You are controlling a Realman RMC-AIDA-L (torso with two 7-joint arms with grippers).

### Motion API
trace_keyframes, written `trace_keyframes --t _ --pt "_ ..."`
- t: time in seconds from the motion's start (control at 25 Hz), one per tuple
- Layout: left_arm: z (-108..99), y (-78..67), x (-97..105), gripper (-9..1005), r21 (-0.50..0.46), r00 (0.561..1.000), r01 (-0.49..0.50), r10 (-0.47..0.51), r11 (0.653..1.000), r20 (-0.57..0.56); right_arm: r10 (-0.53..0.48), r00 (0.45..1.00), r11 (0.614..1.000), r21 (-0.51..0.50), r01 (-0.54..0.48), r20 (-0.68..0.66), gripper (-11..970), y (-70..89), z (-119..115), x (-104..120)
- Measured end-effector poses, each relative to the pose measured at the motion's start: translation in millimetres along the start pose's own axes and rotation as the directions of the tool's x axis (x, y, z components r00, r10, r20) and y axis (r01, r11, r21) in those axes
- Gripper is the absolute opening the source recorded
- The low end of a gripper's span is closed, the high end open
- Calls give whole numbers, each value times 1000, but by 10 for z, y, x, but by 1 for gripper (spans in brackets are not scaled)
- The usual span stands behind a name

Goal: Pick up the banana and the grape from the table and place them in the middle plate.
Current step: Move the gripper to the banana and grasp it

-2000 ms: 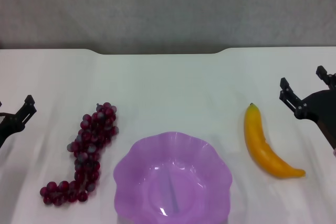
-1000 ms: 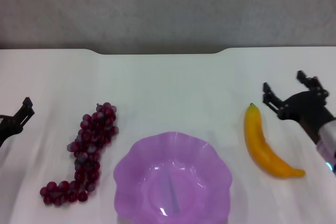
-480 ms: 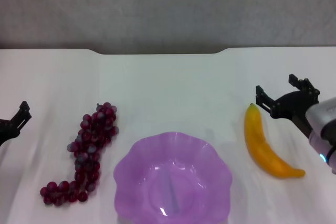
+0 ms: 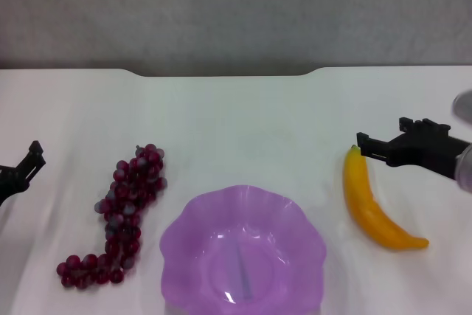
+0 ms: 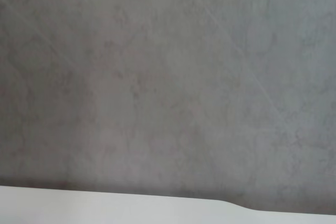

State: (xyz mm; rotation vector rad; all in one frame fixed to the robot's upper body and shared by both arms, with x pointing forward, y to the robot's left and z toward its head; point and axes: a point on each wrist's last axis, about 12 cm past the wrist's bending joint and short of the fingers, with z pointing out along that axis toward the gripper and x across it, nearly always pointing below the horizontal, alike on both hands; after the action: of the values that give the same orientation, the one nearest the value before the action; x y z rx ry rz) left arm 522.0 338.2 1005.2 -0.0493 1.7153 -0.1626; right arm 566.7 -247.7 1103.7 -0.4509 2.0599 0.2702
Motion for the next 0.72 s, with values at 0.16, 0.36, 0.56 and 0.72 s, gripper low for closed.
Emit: trace_keyframes --t 0.16,0.36,0.56,0.72 --pt "18 -11 -11 894 4 1000 -1 1 1000 2 44 986 997 -50 -53 -162 880 -155 7 -193" --pt "34 -25 -20 893 8 1000 -1 1 1000 5 87 934 995 -13 -97 -347 880 -321 30 -342" --pt "49 -37 -28 894 12 1000 0 0 1000 7 99 907 993 -20 -117 -410 880 -358 143 -330" --pt "72 -51 -43 894 17 1000 0 0 1000 11 89 888 992 -39 -120 -451 880 -321 276 -242"
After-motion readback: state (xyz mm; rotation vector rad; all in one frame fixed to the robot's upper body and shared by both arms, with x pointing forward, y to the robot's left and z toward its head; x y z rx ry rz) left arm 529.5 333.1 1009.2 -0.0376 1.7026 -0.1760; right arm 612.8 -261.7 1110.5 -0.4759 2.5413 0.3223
